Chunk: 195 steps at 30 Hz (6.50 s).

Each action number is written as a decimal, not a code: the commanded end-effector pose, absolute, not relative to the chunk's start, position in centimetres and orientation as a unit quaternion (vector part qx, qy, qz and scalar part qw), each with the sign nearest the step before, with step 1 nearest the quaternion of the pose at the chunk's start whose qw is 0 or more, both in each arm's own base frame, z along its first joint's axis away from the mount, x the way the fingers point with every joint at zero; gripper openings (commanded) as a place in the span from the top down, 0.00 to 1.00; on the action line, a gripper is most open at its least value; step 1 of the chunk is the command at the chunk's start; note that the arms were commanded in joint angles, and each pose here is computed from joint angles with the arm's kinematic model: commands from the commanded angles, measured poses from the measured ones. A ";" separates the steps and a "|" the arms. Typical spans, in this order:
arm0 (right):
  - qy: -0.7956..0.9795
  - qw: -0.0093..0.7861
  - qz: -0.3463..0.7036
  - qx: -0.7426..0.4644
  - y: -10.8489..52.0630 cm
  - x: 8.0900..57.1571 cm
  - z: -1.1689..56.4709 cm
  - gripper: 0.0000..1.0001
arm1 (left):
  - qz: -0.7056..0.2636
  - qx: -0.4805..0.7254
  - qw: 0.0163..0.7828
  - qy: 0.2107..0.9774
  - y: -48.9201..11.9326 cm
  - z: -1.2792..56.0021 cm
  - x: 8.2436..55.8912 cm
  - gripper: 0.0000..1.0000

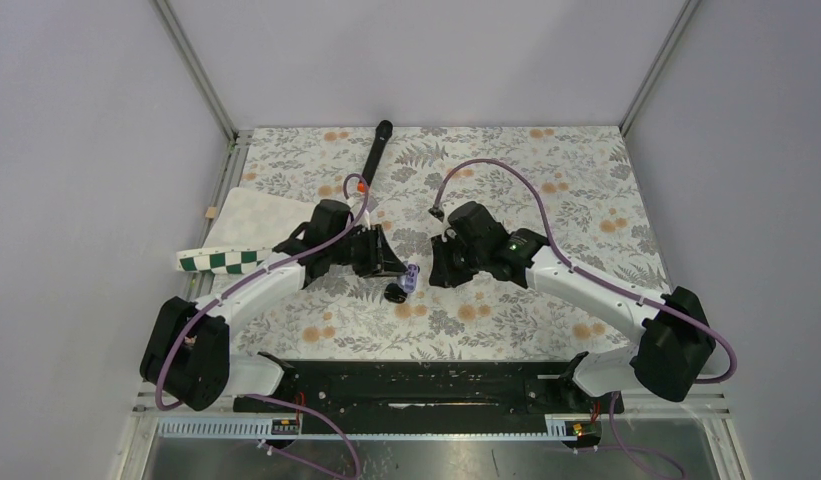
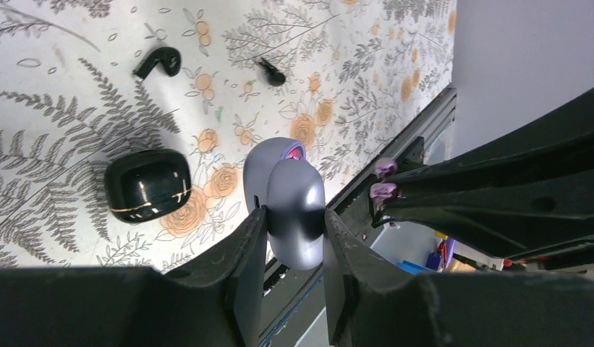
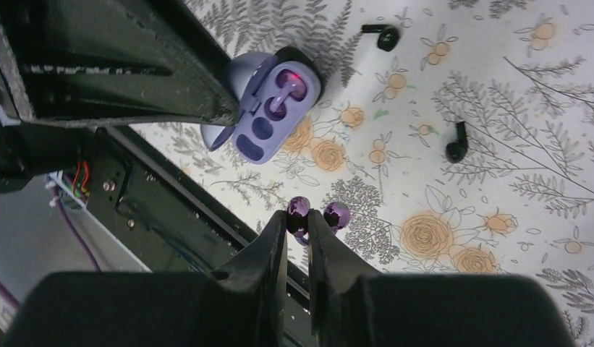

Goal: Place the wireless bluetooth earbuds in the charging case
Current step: Pick up the left earbud from the center of the board, then insert the left earbud into the left side groove of the charging case, then adjust the left side groove of the charging case.

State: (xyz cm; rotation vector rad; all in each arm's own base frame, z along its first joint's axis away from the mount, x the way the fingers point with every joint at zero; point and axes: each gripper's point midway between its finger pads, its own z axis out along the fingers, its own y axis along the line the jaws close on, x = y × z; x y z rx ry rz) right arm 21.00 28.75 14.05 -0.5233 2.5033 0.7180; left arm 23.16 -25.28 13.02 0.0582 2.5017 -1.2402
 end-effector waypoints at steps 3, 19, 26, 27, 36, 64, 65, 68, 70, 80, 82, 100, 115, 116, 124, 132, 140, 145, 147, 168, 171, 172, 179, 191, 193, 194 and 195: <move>0.867 0.246 0.320 -0.292 30.6 19.4 16.9 0.88 | -0.483 0.049 0.184 0.855 -26.6 16.9 23.6 1.00; 0.786 0.307 0.319 -0.432 31.5 19.6 18.2 0.81 | -0.493 0.018 0.144 0.858 -27.2 17.5 23.5 1.00; 0.732 0.364 0.318 -0.481 31.8 19.7 18.7 0.81 | -0.502 0.011 0.133 0.855 -27.3 17.7 23.2 1.00; 0.733 0.362 0.314 -0.483 31.8 19.7 18.5 0.81 | -0.503 0.010 0.131 0.854 -27.3 17.7 23.1 1.00; 0.727 0.344 0.293 -0.517 32.5 19.0 17.1 0.82 | -0.519 0.008 0.123 0.846 -27.6 18.1 22.8 1.00; 0.730 0.342 0.245 -0.539 32.7 19.4 16.1 0.81 | -0.521 0.011 0.125 0.844 -27.4 18.1 22.4 1.00; 0.731 0.341 0.244 -0.538 32.7 19.4 16.1 0.80 | -0.521 0.011 0.125 0.844 -27.4 18.1 22.5 1.00; 0.737 0.340 0.241 -0.533 32.7 19.6 16.3 0.68 | -0.522 0.011 0.125 0.844 -27.5 18.1 22.5 1.00; 0.737 0.341 0.243 -0.530 32.8 19.6 16.5 0.68 | -0.522 0.012 0.126 0.844 -27.4 18.1 22.4 1.00; 0.737 0.344 0.257 -0.522 33.0 19.2 17.0 0.65 | -0.519 0.010 0.126 0.845 -27.3 17.7 22.4 1.00; 0.735 0.350 0.266 -0.517 33.0 19.0 17.6 0.64 | -0.518 0.008 0.125 0.846 -27.2 17.5 22.4 1.00; 0.803 0.445 0.325 -0.227 30.1 21.6 21.0 0.63 | -0.518 0.007 0.127 0.846 -27.3 17.4 22.8 1.00; 0.782 0.358 0.508 0.052 29.3 21.7 17.7 0.58 | -0.515 0.008 0.132 0.847 -27.3 17.6 23.0 1.00; 0.778 0.359 0.512 0.054 29.3 21.7 17.9 0.58 | -0.514 0.007 0.132 0.848 -27.3 17.5 23.0 1.00; 0.774 0.335 0.534 0.067 30.0 21.4 18.2 0.57 | -0.513 0.007 0.136 0.847 -27.3 17.6 23.2 1.00; 0.779 0.310 0.540 0.073 30.6 21.1 16.6 0.56 | -0.512 0.006 0.136 0.848 -27.2 17.5 23.2 1.00; 0.774 0.299 0.553 0.072 30.9 20.8 16.6 0.56 | -0.511 0.005 0.136 0.849 -27.2 17.4 23.2 1.00; 0.769 0.289 0.567 0.067 31.3 20.5 17.0 0.57 | -0.511 0.005 0.135 0.849 -27.2 17.3 23.2 1.00; 0.768 0.286 0.569 0.070 31.4 20.5 16.9 0.57 | -0.513 0.004 0.135 0.848 -27.3 17.4 23.2 1.00; 0.757 0.302 0.575 0.071 31.0 20.6 18.1 0.57 | -0.512 0.004 0.135 0.848 -27.2 17.2 23.2 1.00; 0.755 0.303 0.577 0.070 31.1 20.6 18.4 0.57 | -0.512 0.004 0.135 0.848 -27.2 17.2 23.1 1.00; 0.755 0.304 0.577 0.070 31.1 20.6 18.4 0.57 | -0.512 0.004 0.135 0.848 -27.2 17.2 23.1 1.00; 0.749 0.309 0.582 0.066 31.0 20.6 19.2 0.58 | -0.512 0.003 0.133 0.849 -27.2 17.0 23.1 1.00; 0.748 0.306 0.587 0.052 31.6 20.5 19.9 0.58 | -0.512 0.003 0.133 0.849 -27.2 17.0 23.1 1.00; 0.746 0.305 0.590 0.050 31.8 20.5 20.1 0.58 | -0.512 0.003 0.134 0.849 -27.2 17.1 23.2 1.00; 0.744 0.304 0.594 0.048 31.9 20.5 20.3 0.58 | -0.512 0.004 0.133 0.849 -27.2 17.0 23.1 1.00; 0.743 0.300 0.596 0.047 32.0 20.4 20.4 0.58 | -0.512 0.004 0.133 0.849 -27.2 17.1 23.1 1.00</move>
